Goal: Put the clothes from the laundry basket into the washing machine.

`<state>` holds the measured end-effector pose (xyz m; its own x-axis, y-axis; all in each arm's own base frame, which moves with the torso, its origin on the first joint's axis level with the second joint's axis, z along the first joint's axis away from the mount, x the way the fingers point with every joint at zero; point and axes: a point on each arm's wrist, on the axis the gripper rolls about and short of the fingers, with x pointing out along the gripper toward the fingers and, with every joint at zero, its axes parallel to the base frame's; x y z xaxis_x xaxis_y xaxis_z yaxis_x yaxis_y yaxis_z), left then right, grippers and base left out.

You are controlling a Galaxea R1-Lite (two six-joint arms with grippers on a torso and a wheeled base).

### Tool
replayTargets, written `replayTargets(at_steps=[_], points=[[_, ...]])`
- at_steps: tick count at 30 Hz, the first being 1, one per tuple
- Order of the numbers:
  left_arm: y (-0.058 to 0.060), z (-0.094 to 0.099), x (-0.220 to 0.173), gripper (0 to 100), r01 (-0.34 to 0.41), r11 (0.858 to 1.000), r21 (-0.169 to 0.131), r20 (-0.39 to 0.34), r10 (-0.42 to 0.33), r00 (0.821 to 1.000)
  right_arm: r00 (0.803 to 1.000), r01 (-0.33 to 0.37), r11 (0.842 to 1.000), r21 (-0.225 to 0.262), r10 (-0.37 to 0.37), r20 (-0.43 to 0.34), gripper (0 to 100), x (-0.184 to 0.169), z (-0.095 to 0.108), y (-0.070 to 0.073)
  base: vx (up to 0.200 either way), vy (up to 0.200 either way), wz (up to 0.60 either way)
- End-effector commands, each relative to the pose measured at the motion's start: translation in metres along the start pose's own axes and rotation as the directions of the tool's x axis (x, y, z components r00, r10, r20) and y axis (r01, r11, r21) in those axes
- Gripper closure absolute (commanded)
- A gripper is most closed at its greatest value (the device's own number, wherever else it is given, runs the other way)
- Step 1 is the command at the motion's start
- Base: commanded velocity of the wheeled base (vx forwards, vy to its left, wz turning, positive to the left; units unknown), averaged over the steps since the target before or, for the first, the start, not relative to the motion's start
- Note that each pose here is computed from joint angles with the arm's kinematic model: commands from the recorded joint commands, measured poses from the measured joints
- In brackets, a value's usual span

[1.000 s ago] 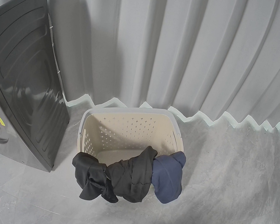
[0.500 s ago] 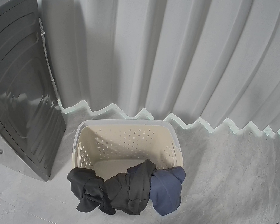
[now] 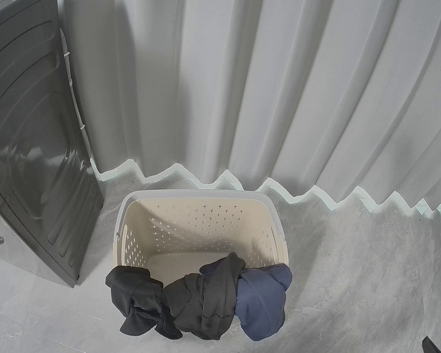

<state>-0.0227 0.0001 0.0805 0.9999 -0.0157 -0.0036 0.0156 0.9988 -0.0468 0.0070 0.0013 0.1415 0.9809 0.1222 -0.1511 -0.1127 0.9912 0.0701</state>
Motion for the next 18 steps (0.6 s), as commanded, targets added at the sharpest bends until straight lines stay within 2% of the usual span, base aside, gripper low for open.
replayTargets(at_steps=[1, 5, 15, 16, 18], points=[[0.0, -0.004, 0.0, 0, 0.0, 1.0, -0.001, 0.002, 0.0, 1.0, 0.965, -0.041, 0.997, 0.068, 0.057, -0.258, 0, 0.051, 0.001, 0.002, 0.0, 0.0, 0.0], [0.0, -0.005, 0.0, 0, 0.0, 1.0, -0.001, 0.001, 0.0, 1.0, 0.94, -0.046, 0.995, 0.086, 0.072, -0.335, 0, 0.075, 0.001, 0.002, 0.0, 0.0, 0.0], [0.0, -0.005, 0.0, 0, 0.0, 1.0, -0.001, 0.001, 0.0, 1.0, 0.909, -0.097, 0.992, 0.077, 0.12, -0.4, 0, 0.102, -0.001, 0.007, 0.0, 0.0, 0.0], [0.0, -0.005, 0.0, 0, 0.0, 1.0, -0.001, 0.001, 0.0, 1.0, 0.895, -0.113, 0.991, 0.077, 0.136, -0.425, 0, 0.109, -0.004, 0.01, 0.0, 0.0, 0.0], [0.0, -0.005, 0.0, 0, 0.0, 1.0, -0.001, 0.001, 0.0, 1.0, 0.889, -0.117, 0.99, 0.077, 0.139, -0.437, 0, 0.114, -0.005, 0.011, 0.0, 0.0, 0.0]])
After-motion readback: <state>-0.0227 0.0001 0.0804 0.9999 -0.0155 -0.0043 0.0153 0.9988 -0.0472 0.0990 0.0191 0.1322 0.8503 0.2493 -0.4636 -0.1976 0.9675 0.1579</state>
